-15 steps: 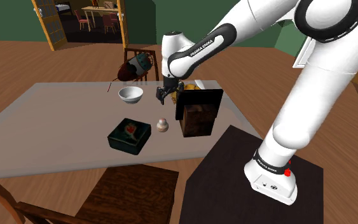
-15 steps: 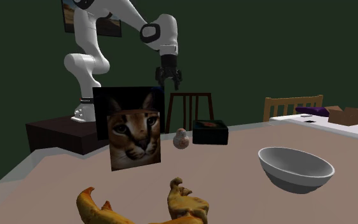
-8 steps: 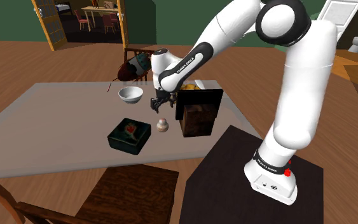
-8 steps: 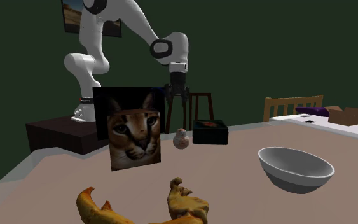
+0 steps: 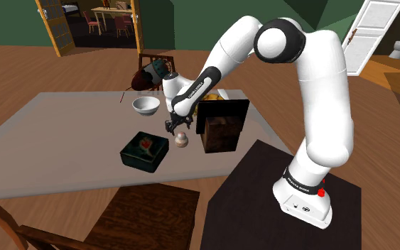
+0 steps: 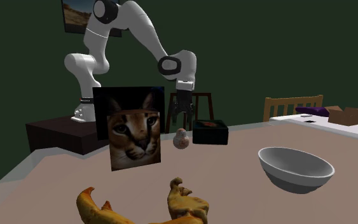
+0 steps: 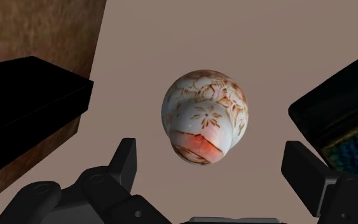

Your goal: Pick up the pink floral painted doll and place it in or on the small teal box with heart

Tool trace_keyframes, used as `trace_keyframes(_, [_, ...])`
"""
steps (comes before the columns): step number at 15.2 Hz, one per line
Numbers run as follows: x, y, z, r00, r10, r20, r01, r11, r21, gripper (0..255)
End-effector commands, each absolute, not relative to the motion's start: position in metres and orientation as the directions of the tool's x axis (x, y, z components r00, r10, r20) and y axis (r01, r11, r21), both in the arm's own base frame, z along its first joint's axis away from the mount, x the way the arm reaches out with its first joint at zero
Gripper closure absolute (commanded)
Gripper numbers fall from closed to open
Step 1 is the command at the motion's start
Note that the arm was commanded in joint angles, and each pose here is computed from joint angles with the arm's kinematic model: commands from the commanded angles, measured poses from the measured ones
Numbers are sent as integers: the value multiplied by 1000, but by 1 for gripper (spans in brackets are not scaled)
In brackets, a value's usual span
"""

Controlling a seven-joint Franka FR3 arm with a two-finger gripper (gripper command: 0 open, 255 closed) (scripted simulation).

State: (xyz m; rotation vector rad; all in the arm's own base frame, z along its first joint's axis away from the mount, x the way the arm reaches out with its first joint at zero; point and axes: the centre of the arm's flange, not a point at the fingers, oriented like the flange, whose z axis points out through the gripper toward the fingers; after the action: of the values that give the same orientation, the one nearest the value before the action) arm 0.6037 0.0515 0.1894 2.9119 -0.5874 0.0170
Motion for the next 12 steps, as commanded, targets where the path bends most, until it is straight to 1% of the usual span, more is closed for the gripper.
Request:
trace_keyframes(1, [603, 50, 178, 922, -384, 45, -386, -907, 165, 0])
trace_keyframes(5, [603, 47, 159, 922, -384, 45, -386, -907, 165, 0])
trace_keyframes(12, [603, 47, 159, 922, -384, 45, -386, -907, 165, 0])
